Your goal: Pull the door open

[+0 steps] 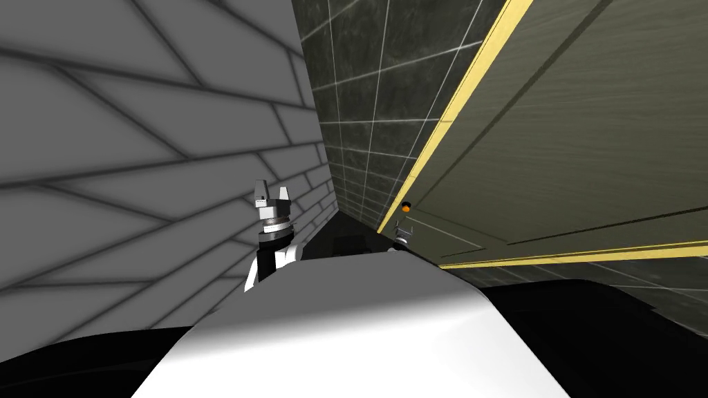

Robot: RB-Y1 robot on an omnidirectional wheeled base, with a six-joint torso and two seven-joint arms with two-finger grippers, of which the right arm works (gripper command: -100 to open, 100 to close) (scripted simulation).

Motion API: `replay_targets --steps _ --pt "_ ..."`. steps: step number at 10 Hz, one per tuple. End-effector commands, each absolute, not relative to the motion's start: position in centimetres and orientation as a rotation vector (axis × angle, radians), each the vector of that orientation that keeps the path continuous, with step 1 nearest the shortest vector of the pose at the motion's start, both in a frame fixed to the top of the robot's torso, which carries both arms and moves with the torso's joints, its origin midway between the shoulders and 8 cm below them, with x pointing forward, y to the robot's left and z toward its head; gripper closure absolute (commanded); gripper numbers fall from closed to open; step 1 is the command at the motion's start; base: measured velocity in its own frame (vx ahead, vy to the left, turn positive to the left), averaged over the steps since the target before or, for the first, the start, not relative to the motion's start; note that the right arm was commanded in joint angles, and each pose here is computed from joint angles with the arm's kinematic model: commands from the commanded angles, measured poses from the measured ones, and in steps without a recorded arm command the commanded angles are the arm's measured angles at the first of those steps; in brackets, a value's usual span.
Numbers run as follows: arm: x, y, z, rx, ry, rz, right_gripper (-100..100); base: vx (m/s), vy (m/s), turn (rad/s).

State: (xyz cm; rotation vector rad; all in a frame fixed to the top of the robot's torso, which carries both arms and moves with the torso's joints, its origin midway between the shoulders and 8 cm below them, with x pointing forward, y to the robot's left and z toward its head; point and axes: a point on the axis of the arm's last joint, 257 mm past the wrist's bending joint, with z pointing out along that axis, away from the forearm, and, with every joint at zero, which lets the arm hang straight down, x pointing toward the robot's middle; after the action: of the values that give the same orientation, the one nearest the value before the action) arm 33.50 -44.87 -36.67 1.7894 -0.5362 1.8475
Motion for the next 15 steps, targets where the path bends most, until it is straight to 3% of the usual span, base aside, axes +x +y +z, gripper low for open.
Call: replay_targets --steps 1,5,15 --pt "32.8 -45.4 -37.8 1.803 -0.600 1.834 -100 0.110 -0.158 0.209" --pt "32.1 -45.8 -38.8 1.813 -0.646 1.819 -100 0.063 -0.098 0.109" --pt "28.9 -52.3 -39.5 1.829 -0.638 1.829 -100 0.118 -0.006 -0.014"
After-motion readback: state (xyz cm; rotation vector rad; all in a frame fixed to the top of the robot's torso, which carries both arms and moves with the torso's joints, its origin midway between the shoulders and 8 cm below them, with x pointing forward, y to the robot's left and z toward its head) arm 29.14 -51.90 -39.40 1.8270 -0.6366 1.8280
